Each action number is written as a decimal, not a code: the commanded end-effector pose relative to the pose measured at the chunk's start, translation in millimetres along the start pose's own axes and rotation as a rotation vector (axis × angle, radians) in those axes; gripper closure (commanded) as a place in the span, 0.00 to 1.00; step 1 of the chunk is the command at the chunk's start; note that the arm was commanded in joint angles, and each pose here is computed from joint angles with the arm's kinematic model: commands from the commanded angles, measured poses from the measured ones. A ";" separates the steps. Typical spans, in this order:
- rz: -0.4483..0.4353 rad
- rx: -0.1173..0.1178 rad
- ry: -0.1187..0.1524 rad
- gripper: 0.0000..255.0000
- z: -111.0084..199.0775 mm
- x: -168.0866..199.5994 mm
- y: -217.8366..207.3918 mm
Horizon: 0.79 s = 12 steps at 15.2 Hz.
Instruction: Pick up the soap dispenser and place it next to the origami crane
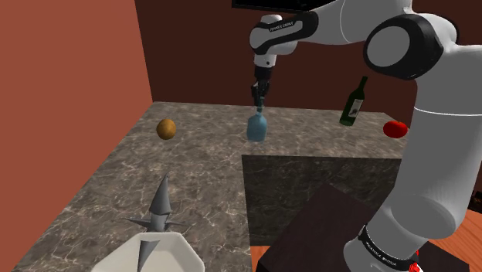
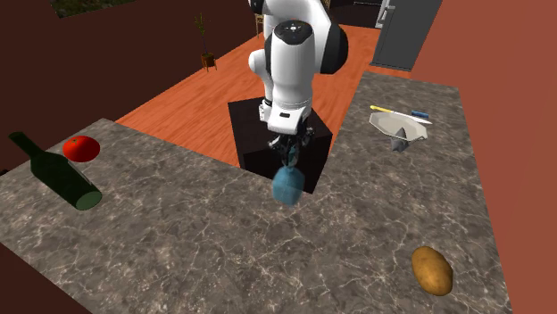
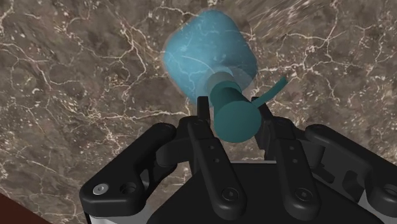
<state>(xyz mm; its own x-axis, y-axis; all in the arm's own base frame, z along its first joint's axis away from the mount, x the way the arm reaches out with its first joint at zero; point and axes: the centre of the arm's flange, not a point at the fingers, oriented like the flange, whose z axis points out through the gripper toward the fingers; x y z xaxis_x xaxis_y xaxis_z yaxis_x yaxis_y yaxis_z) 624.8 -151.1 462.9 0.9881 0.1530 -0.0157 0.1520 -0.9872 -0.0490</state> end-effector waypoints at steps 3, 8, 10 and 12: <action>0.000 0.000 0.000 1.00 -22.6 0.1 -0.8; 0.000 0.000 0.000 1.00 -48.9 -0.3 -2.1; 0.000 0.000 0.000 1.00 -59.5 -0.4 -2.6; 0.000 0.000 0.000 1.00 -70.0 -0.6 -3.1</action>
<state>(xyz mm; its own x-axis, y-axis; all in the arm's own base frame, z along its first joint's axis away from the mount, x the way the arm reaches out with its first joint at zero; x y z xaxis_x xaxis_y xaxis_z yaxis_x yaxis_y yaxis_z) 626.0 -152.3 526.7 0.9881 0.1530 -0.0158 0.1520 -0.9872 -0.0490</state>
